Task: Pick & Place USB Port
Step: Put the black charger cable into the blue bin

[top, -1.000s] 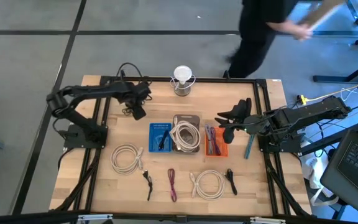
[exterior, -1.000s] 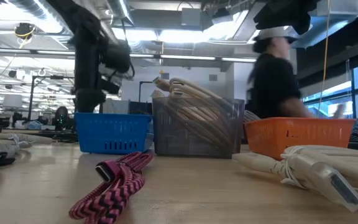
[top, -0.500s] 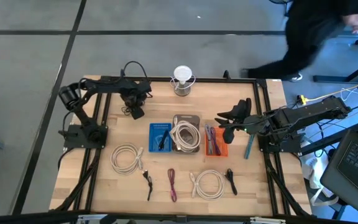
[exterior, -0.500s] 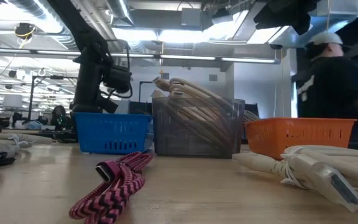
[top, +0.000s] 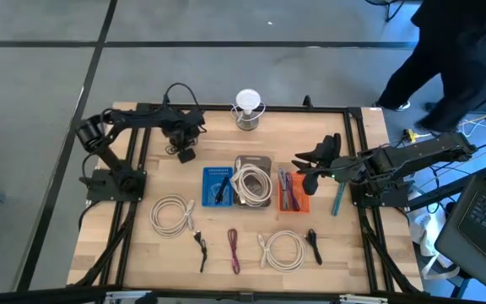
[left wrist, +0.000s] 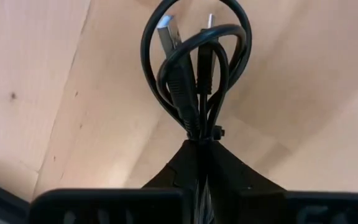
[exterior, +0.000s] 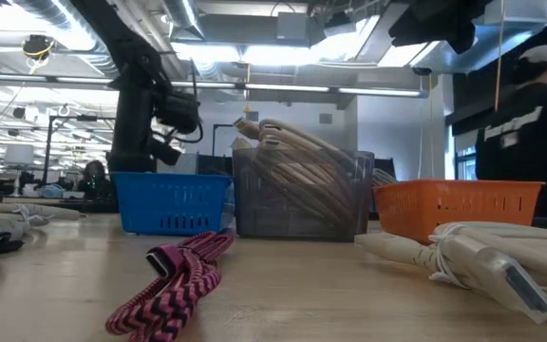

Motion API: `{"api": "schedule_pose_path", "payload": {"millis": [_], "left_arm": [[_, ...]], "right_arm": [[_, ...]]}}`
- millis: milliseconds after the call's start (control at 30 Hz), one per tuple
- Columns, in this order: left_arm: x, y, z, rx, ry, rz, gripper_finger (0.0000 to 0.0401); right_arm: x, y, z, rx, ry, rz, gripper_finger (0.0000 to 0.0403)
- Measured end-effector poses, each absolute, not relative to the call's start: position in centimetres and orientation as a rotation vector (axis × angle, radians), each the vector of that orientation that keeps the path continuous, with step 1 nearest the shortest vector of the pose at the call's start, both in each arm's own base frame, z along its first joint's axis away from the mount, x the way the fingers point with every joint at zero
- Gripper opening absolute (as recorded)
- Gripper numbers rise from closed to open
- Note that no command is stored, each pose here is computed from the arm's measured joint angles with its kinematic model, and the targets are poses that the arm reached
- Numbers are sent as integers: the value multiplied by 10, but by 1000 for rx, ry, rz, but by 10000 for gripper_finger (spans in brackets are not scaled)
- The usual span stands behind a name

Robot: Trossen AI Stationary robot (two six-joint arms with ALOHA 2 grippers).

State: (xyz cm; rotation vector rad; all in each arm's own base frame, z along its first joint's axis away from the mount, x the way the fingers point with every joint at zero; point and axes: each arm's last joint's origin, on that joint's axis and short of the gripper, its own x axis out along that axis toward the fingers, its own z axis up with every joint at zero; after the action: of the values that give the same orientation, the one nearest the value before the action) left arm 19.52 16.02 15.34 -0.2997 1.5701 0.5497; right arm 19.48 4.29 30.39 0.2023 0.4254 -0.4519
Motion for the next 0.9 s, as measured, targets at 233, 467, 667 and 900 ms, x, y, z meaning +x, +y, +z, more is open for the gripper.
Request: {"api": "schedule_pose_path", "payload": {"millis": [233, 467, 667, 900], "left_arm": [[202, 135, 193, -272, 1400, 449, 13], [221, 94, 244, -54, 1182, 229, 12], [241, 45, 261, 367, 1126, -90, 12], [260, -9, 252, 851, 1085, -292, 12]], "right_arm": [[194, 43, 303, 195, 433, -454, 116], [194, 43, 303, 192, 436, -456, 116], [194, 43, 303, 191, 436, -457, 116], [194, 43, 303, 191, 436, -456, 116]]}}
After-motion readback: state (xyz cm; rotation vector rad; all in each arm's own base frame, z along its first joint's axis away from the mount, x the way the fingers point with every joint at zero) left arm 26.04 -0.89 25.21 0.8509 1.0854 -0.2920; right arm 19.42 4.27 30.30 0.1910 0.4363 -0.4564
